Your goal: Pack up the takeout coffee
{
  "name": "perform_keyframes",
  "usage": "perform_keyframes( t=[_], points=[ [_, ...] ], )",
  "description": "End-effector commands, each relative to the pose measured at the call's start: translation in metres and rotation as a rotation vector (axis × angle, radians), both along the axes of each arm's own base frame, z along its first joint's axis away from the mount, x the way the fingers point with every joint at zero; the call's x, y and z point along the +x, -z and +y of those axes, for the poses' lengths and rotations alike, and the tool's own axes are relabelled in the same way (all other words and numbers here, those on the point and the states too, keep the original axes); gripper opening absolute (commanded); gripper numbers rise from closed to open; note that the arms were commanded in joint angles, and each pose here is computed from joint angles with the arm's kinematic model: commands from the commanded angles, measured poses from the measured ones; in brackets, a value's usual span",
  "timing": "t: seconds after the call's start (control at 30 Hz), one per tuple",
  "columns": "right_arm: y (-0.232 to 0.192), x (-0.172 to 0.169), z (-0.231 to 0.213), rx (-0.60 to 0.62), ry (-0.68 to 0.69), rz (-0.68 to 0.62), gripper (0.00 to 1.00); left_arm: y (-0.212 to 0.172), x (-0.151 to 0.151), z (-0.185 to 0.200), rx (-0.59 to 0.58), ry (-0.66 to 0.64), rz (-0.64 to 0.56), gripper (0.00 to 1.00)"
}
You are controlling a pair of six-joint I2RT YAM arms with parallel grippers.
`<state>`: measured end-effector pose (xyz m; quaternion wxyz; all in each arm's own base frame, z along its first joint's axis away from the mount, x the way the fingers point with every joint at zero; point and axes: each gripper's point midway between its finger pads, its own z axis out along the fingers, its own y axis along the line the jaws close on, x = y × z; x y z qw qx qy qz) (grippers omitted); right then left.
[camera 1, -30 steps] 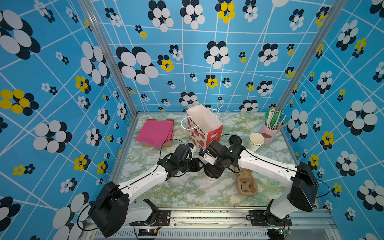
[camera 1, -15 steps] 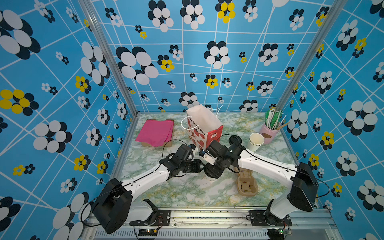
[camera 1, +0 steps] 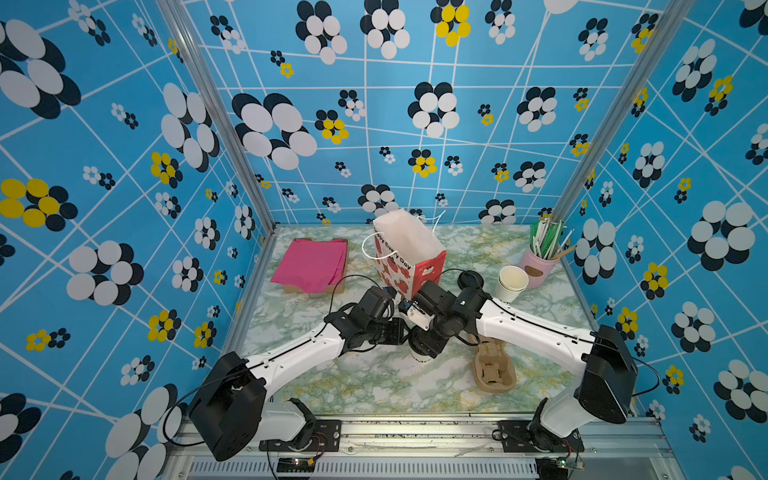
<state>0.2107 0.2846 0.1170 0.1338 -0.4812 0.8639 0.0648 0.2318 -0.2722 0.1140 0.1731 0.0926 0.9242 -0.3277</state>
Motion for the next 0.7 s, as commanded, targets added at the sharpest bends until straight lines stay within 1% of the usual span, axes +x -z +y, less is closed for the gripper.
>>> perform_keyframes(
  t=[0.0, 0.1, 0.47, 0.57, 0.67],
  points=[
    [0.074, -0.06, -0.05, -0.269, -0.034, 0.279, 0.73, 0.056, -0.033, 0.029, 0.201, 0.01, 0.161, 0.36],
    [0.074, -0.06, -0.05, -0.269, -0.033, 0.278, 0.73, 0.064, -0.038, 0.033, 0.214, 0.005, 0.188, 0.35],
    [0.075, -0.062, -0.052, -0.263, -0.027, 0.278, 0.73, 0.082, -0.045, 0.038, 0.242, -0.002, 0.227, 0.32],
    [0.075, -0.062, -0.052, -0.263, -0.026, 0.28, 0.73, 0.078, -0.042, 0.036, 0.229, 0.0, 0.208, 0.32],
    [0.075, -0.062, -0.052, -0.262, -0.026, 0.281, 0.73, 0.06, -0.034, 0.024, 0.162, 0.01, 0.164, 0.32]
  ],
)
